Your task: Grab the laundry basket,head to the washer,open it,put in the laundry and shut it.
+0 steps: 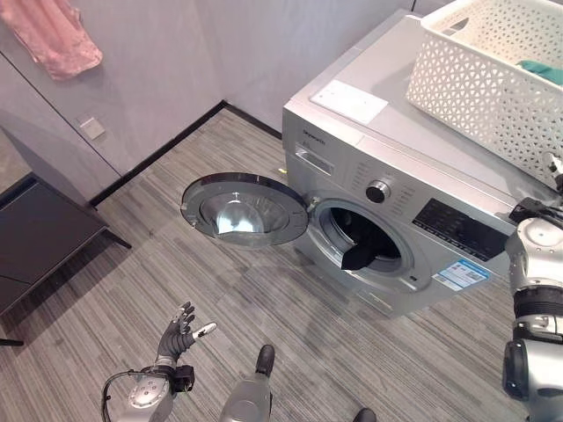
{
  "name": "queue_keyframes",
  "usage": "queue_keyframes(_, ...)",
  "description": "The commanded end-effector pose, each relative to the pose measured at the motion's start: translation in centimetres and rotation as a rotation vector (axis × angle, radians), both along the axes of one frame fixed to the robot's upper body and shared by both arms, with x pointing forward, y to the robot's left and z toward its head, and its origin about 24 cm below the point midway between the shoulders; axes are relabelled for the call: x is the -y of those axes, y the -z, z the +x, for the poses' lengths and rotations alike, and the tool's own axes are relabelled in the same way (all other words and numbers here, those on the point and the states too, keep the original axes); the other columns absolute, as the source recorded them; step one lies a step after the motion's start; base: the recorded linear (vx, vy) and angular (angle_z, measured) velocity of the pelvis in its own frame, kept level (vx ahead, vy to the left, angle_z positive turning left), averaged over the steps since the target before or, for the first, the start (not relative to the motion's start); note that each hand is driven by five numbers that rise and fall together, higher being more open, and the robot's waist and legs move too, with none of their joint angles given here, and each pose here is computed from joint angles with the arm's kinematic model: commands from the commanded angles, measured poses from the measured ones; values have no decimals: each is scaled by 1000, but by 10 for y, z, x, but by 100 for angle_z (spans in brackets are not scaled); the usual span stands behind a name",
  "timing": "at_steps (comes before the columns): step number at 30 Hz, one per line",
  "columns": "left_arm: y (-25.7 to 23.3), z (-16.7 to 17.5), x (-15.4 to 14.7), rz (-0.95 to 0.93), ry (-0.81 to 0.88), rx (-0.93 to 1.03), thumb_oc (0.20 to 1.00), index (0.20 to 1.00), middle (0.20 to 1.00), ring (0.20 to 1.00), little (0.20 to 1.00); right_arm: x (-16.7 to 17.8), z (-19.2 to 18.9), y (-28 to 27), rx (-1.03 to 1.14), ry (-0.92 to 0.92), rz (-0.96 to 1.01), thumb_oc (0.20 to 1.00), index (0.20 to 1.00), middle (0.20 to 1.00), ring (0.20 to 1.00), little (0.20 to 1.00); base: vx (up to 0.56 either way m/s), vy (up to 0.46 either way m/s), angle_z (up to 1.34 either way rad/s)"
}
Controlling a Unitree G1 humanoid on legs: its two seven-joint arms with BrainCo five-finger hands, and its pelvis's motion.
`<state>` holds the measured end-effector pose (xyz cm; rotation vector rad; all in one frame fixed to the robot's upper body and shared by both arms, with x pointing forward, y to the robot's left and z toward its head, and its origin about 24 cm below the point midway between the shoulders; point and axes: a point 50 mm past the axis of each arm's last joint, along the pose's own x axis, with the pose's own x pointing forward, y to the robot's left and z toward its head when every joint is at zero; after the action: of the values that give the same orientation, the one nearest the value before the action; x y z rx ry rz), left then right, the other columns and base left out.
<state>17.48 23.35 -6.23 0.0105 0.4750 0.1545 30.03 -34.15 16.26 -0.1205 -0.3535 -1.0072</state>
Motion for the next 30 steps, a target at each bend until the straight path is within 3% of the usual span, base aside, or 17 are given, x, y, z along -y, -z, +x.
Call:
queue_keyframes(1, -15, 8, -9, 33, -32, 82, 1000, 1000, 1000, 1000, 1000, -28, -15, 13, 45, -103, -46, 1000, 1000, 1000, 1000, 1000, 50, 96, -12)
queue_keyframes(3, -15, 3, -10, 24, -58, 79, 1000, 1000, 1000, 1000, 1000, -47, -42, 53, -27, -182, 15, 1000, 1000, 1000, 1000, 1000, 43, 126, -50)
queue_keyframes(10, -17, 1, -4, 49, 6, 89, 1000, 1000, 1000, 1000, 1000, -53, -87, 92, -169, -227, 44, 1000, 1000, 1000, 1000, 1000, 64, 252, -72)
queue_keyframes(18, -22, 16, 2, 82, 57, 126, 1000, 1000, 1000, 1000, 1000, -29, -98, 27, 54, -13, -184, 1000, 1000, 1000, 1000, 1000, 63, 241, -19)
queue_keyframes(20, -23, 15, 0, 90, 90, 128, 1000, 1000, 1000, 1000, 1000, -20, -95, -3, 98, 32, -319, 1000, 1000, 1000, 1000, 1000, 87, 3, -29)
queue_keyframes(30, -19, 21, 7, 103, 156, 114, 1000, 1000, 1000, 1000, 1000, -9, -65, -94, 175, -6, -622, 1000, 1000, 1000, 1000, 1000, 106, -88, 10)
